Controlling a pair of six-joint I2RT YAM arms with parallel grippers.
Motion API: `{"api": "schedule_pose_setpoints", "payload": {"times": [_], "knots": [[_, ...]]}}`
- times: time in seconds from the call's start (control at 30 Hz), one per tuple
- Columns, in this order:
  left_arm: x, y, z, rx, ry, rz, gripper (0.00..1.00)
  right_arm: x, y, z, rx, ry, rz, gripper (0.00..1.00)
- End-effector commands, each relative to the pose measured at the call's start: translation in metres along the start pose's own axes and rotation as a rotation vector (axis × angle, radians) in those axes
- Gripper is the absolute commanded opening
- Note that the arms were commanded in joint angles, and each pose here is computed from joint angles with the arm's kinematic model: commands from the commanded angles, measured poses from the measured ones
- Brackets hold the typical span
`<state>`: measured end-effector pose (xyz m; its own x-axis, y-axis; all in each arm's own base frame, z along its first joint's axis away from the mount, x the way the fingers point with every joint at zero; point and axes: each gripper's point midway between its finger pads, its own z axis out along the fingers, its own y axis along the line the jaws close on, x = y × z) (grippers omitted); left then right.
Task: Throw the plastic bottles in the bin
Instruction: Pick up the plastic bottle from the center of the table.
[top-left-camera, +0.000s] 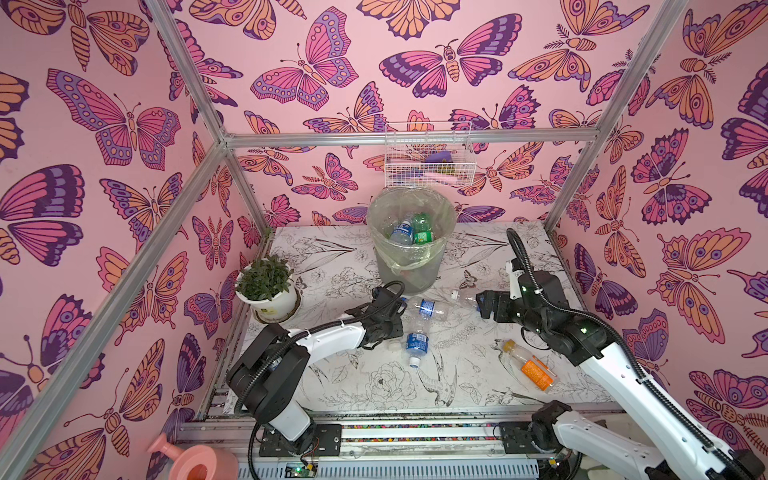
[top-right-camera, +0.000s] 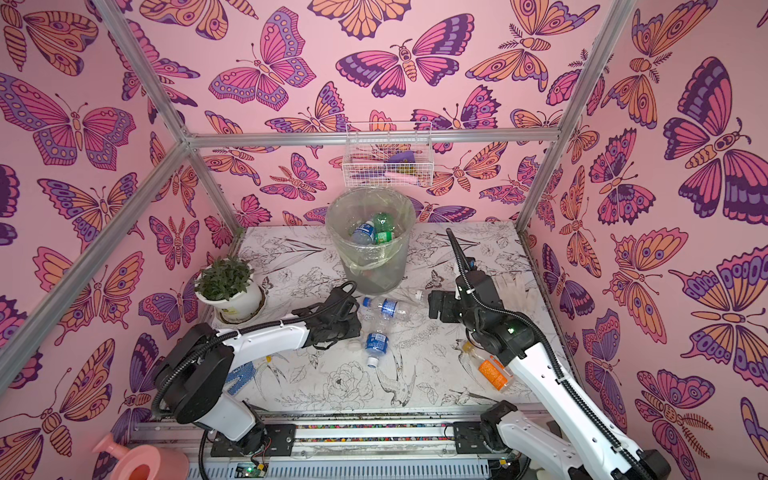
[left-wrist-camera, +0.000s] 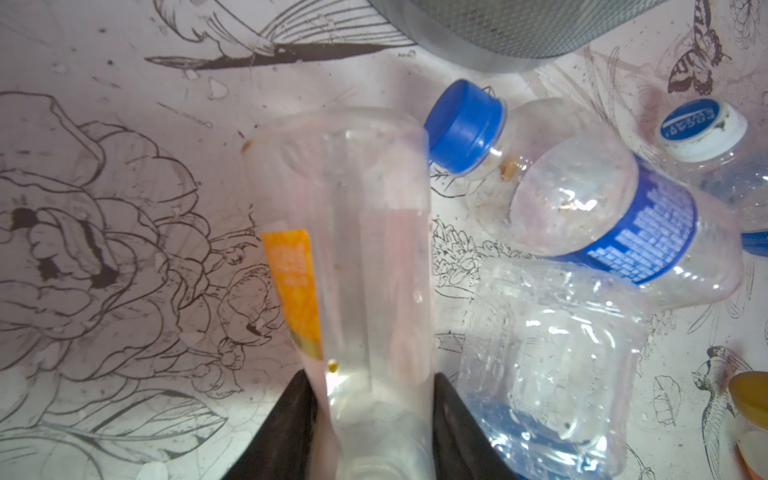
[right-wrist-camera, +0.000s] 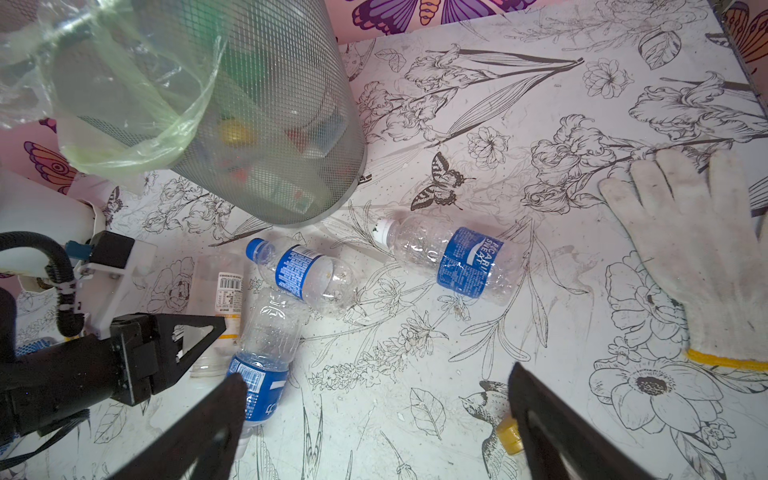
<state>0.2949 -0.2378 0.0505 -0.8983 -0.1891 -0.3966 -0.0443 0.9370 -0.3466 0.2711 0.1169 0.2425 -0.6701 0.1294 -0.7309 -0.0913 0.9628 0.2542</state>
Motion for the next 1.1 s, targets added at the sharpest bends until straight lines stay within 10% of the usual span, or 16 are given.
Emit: {"api": "schedule_pose_setpoints", "payload": {"times": [0.0,0.33,1.07], "knots": [[0.015,0.025,0.005,-0.077,0.072,-0.015,0.53,0.002,-0.007,-0.001,0.026,0.002,0.01,0.99],[0.016,0.033,0.014,-0.075,0.117,-0.047,0.66,0.003,-0.01,-0.001,0.033,0.001,0.015,0.99],[0.008,0.039,-0.009,-0.062,0.081,-0.047,0.31,0.002,-0.012,-0.006,0.031,-0.007,0.024,0.99]]}}
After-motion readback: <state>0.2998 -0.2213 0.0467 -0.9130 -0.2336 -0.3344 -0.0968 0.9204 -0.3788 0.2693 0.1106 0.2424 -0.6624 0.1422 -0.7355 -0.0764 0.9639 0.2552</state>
